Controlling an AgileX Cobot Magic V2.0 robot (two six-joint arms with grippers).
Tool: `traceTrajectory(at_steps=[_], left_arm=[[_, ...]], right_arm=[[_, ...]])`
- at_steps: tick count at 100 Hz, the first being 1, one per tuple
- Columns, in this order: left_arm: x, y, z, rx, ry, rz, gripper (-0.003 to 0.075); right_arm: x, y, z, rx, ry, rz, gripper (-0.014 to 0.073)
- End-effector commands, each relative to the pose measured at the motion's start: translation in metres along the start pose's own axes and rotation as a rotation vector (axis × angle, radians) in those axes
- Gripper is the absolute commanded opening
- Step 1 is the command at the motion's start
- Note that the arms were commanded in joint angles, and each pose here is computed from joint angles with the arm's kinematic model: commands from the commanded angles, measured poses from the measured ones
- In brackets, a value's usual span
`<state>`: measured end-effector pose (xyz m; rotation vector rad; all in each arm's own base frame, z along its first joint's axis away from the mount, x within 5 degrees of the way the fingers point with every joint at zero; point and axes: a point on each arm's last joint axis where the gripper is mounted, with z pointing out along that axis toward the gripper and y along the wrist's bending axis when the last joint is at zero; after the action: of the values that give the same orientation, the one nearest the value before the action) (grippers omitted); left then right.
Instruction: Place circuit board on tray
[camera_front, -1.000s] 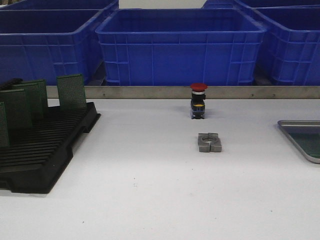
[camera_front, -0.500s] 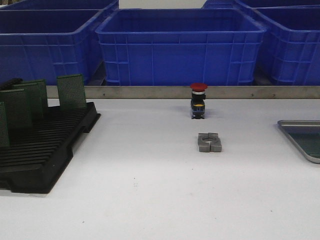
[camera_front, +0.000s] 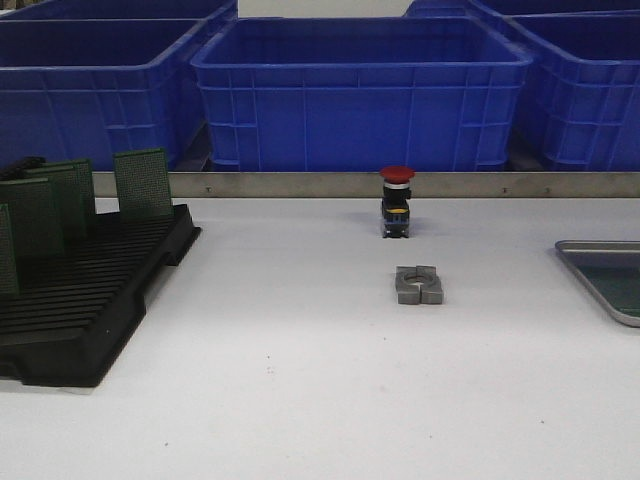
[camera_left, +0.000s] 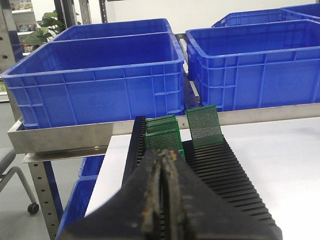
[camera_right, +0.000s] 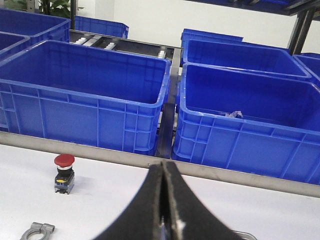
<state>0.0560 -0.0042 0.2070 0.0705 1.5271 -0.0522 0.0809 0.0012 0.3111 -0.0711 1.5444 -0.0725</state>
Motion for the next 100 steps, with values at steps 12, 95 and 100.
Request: traceTrajectory(at_steps=[12, 95, 100], left_arm=[[-0.009, -0.001, -0.003, 0.008, -0.104, -0.011, -0.0018], [-0.009, -0.001, -0.003, 0.008, -0.104, -0.011, -0.0018], [-0.009, -0.001, -0.003, 0.008, -0.104, -0.011, -0.0018]], right_arm=[[-0.013, -0.006, -0.001, 0.060, -0.067, 0.019, -0.0069], [0.046, 0.002, -0.029, 0.030, -0.167, 0.124, -0.0069], [0.053, 0.002, -0.032, 0.030, -0.181, 0.130, -0.0069]])
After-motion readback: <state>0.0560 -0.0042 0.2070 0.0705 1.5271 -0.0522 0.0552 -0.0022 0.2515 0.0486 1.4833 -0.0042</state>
